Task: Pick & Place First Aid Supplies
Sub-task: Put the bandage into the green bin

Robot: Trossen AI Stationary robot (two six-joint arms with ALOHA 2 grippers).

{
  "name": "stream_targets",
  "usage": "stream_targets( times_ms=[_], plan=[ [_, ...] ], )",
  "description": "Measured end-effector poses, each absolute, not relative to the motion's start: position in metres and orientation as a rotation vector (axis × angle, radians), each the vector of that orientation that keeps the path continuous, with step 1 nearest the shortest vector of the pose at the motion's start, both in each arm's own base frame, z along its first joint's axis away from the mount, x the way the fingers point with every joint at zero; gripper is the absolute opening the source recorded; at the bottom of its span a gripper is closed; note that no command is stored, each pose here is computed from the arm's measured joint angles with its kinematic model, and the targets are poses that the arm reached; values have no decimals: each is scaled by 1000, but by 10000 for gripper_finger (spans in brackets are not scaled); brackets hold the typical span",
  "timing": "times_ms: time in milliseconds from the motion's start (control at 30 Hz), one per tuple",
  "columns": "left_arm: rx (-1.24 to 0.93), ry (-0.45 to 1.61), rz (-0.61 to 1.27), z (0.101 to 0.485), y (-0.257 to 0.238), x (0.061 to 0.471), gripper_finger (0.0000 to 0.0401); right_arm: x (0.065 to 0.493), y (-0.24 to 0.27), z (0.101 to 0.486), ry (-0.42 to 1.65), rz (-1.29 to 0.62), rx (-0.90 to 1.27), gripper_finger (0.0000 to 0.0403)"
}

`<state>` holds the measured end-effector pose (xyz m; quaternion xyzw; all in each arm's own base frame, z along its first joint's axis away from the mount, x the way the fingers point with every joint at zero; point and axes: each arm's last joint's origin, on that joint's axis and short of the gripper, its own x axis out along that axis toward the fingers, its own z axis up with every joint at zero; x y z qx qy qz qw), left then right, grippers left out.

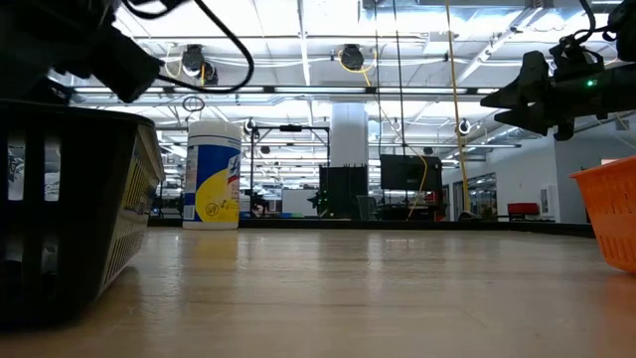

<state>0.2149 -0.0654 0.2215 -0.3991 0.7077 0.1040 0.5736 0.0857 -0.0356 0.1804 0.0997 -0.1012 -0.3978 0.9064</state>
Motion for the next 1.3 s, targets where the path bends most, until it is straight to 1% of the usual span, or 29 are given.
stream_targets(
  times_ms=[133,333,533,700,1033,1100,1167,1300],
  plan=[
    [-852,1675,270,216,-55,216,308,86,-36,180,-209,-822,206,267],
    [-749,1764,362,193,-51,225,308,86,-36,180,-209,-821,206,267],
    [-778,1887,464,166,-56,233,308,86,-36,180,-210,-821,206,267],
    [-789,1930,561,154,-60,235,308,86,-36,180,-209,-821,206,267],
    [-702,1990,608,133,-65,236,307,86,-36,180,-210,-821,206,267],
    [-682,1985,604,132,-65,236,300,86,-36,180,-209,-821,206,267],
    [-674,1966,592,132,-65,237,285,86,-36,180,-210,-821,206,267],
    [-678,1920,559,130,-65,242,228,86,-36,180,-210,-821,206,267]
  ],
)
